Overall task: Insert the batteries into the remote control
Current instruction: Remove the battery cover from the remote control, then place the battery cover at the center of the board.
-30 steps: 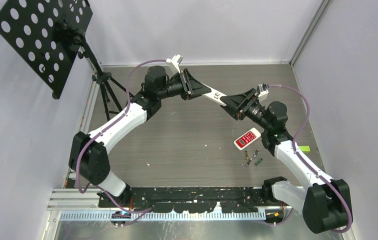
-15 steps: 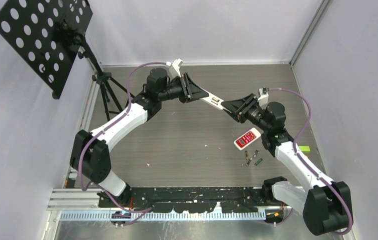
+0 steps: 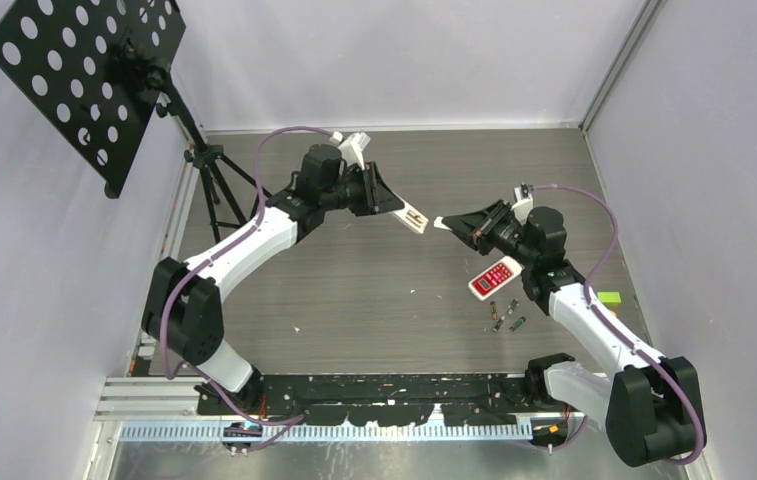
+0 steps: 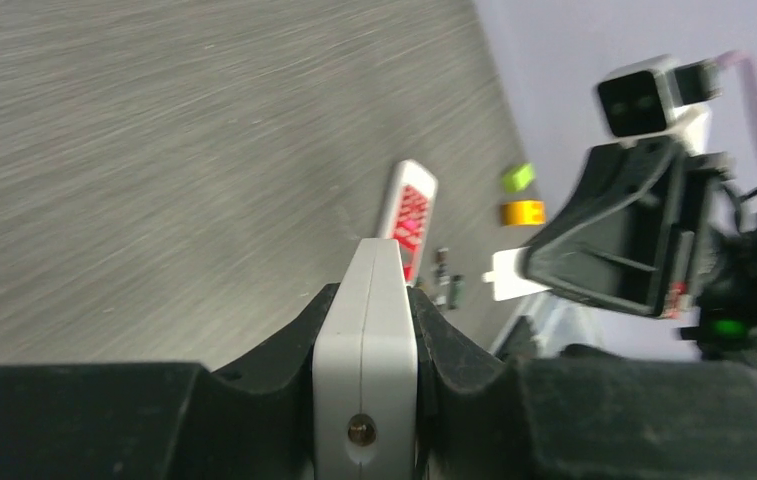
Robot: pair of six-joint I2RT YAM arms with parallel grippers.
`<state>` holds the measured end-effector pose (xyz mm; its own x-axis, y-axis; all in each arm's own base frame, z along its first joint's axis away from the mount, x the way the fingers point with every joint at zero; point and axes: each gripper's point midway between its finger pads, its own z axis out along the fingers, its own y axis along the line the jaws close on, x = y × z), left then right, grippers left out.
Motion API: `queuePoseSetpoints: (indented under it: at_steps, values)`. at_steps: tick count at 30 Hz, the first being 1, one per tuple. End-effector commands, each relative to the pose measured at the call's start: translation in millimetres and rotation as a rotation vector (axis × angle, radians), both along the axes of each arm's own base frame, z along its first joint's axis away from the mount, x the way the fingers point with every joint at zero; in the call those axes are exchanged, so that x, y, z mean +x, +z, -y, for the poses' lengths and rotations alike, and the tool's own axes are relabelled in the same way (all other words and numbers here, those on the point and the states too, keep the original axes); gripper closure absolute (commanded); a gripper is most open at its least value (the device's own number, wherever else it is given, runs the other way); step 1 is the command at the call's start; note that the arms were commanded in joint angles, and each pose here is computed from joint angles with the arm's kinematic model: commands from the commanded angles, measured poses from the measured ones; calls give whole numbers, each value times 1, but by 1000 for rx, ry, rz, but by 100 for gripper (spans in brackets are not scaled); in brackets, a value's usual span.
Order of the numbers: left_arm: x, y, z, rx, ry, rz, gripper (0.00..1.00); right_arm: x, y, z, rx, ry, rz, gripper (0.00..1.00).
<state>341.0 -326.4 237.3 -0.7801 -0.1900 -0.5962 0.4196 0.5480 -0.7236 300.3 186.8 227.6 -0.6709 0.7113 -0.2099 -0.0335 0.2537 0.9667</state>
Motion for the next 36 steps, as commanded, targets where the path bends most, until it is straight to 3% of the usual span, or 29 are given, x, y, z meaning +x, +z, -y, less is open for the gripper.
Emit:
queuePoseSetpoints:
  at_steps: [1,8,17,26,31,36]
  values:
    - [4,-32,-26,200,-5,149,100,-7,-34,3,-98,17,-91,98]
    - [-10,-44,-30,229,-65,180,100,-23,-103,-10,-357,136,-255,91]
    - [-16,-44,-33,237,-82,192,100,-36,-171,-42,-522,290,-439,83]
    - [-24,-35,-32,229,-116,200,100,-34,-169,-16,-675,226,-448,38]
    - [-40,-18,-23,200,-202,233,100,-44,-133,-7,-714,252,-309,28]
    - [-80,13,-13,126,-366,274,100,-67,-41,-47,-523,461,152,24]
